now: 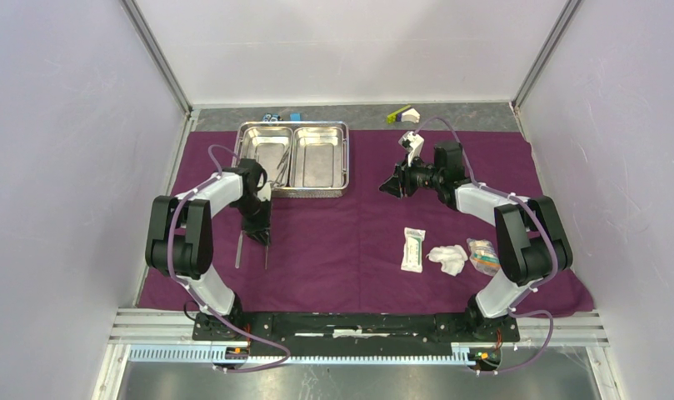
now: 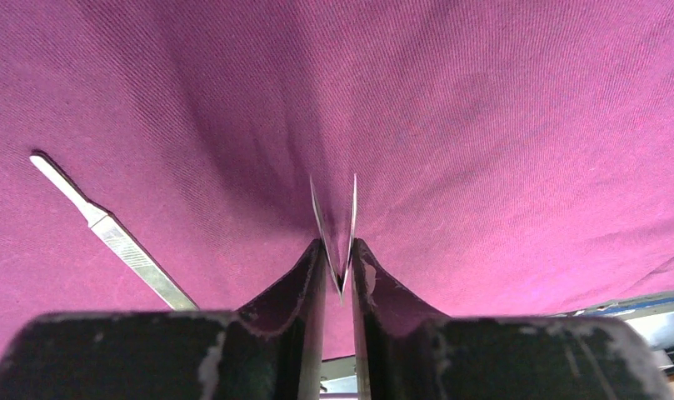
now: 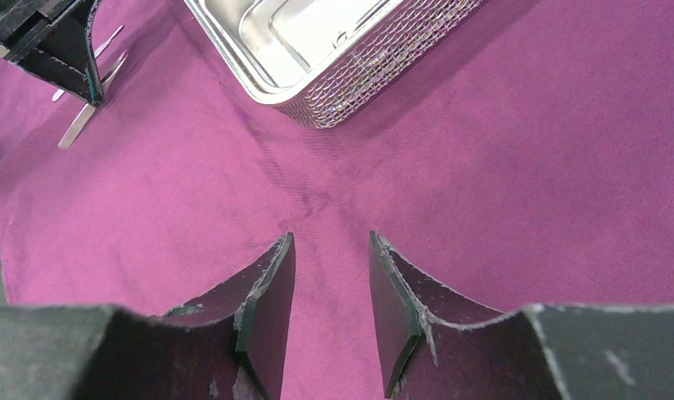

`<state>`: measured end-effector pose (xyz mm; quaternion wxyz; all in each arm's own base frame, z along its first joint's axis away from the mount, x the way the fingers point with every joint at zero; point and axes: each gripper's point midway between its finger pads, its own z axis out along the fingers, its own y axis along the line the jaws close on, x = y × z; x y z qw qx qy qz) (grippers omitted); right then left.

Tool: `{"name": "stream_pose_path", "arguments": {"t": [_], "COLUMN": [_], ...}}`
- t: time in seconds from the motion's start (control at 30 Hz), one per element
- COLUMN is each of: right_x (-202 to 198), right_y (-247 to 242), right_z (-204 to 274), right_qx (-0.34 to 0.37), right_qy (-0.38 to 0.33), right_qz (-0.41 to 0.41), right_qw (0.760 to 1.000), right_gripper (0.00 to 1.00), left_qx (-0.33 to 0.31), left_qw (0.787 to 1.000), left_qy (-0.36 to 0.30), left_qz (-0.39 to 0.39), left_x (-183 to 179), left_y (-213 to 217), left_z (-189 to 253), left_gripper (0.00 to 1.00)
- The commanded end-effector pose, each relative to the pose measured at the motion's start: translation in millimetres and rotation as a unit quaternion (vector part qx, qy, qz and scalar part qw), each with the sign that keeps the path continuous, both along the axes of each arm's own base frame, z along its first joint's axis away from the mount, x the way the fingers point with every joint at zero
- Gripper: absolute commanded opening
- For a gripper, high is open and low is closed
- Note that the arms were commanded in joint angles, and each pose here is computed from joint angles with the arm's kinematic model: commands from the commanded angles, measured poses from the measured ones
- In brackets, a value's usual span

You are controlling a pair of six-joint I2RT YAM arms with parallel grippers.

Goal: Open and lay out the surgical kit
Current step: Place the medical item in the surgical kit.

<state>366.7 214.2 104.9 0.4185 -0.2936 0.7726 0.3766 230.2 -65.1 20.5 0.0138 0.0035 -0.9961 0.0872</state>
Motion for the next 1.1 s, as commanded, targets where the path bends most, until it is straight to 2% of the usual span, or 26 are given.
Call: {"name": "stream_pose_path", "arguments": {"t": [0.0,0.73,0.9,1.07], "right_x": [12,12,11,12], "right_y": [1,1,2,0], "right_z": [17,15,19,28], "right_qx": [0.002,0.004,0.005,-0.001], "right_qy": [-0.033,-0.031,-0.034,-0.06], "right_qz": [-0.001,0.003,0.004,0.008], "right_qw": [0.999,1.0,0.999,0.998], "right_gripper": [0.44,0.44,0.44,0.44], "left_qx": [0.004,0.001,-0.002,-0.014], "left_qw": [1.0,1.0,1.0,0.997], "left_qy": [0.001,-0.007,-0.024,-0.067], "left_qz": [0.02,0.015,0.011,-0.02], "left_x": [6,8,11,18], "left_y": [1,1,0,-1], "left_z": [-2,0,9,29], "left_gripper": [0.25,0.35,0.43,0.6]}}
